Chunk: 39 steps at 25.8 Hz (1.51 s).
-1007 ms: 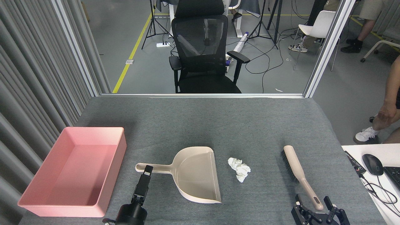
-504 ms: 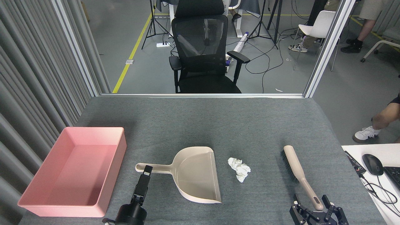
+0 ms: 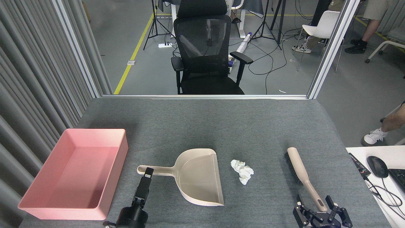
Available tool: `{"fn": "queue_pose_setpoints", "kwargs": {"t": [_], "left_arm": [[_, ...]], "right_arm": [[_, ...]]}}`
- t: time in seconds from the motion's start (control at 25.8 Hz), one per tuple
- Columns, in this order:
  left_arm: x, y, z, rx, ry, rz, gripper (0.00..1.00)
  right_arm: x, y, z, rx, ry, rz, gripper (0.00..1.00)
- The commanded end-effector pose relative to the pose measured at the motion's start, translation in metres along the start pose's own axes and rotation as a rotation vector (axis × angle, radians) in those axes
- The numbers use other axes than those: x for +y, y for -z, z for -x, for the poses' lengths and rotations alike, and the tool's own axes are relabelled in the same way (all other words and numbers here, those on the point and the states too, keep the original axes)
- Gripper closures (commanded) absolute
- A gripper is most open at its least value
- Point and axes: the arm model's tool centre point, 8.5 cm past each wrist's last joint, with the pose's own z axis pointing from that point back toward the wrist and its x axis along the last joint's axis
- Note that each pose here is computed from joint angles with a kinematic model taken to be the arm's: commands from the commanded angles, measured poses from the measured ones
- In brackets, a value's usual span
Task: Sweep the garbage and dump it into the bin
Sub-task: 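Grasp the dustpan handle with the left gripper and the brush handle with the right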
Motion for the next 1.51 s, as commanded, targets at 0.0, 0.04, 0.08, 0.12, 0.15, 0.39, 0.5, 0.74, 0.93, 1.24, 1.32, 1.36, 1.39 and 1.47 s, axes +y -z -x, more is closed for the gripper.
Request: {"fn": "queue_pose_setpoints", "kwargs": {"t": [0.0,0.04,0.08,0.12,0.15,0.39,0.5,0.74,0.93,1.24,1.32,1.36,1.39,1.47], "left_arm": [[0.0002,-0.0003,0.0006,0.001,0.000,-0.001,0.01],[0.0004,0.0002,0.0001,0.000,0.000,-0.001,0.01],[0.0004,0.0002,0.0001,0.000,0.000,-0.001,0.01],[0.0004,0.0002,0.0001,0.000,0.000,-0.001,0.01],[0.0004,0.0002,0.0001,0.000,0.000,-0.001,0.01],[0.0029,0.0002,-0.0002,-0.001,0.001,-0.008,0.01],[0.0037,0.0000,0.0007,0.001,0.002,-0.009,0.01],[0.0037,0.0000,0.0007,0.001,0.002,-0.009,0.01],[0.0037,0.0000,0.0007,0.001,0.002,-0.009,0.01],[0.0037,0.0000,0.0007,0.001,0.002,-0.009,0.01],[0.0037,0.0000,0.0007,0.001,0.002,-0.009,0.01],[0.0039,0.0001,0.0002,0.000,0.002,-0.009,0.01],[0.0039,0.0001,0.0002,0.000,0.002,-0.009,0.01],[0.0047,-0.0001,0.0011,0.002,0.002,-0.011,0.01]], "right_arm": [[-0.0001,0.0000,0.0005,0.000,-0.002,0.000,0.08],[-0.0002,-0.0001,0.0010,0.001,-0.002,0.000,0.09],[-0.0001,0.0000,0.0005,0.000,-0.002,0.000,0.10],[-0.0003,0.0000,0.0009,-0.002,-0.004,0.000,0.13],[0.0004,-0.0005,0.0010,-0.001,-0.004,-0.003,0.15],[0.0088,-0.0015,0.0007,0.001,0.005,-0.026,0.17],[0.0092,-0.0016,0.0008,0.001,0.007,-0.027,0.18],[0.0068,0.0005,0.0011,0.002,0.009,-0.021,0.19],[0.0050,0.0027,0.0026,0.002,0.004,-0.027,0.19],[0.0036,0.0073,0.0014,-0.002,0.006,-0.041,0.20],[0.0036,0.0073,0.0014,-0.002,0.006,-0.041,0.20],[0.0036,0.0073,0.0013,-0.002,0.005,-0.041,0.20],[0.0036,0.0073,0.0012,-0.003,0.007,-0.041,0.20],[0.0036,0.0073,0.0010,-0.005,0.005,-0.041,0.21]]}}
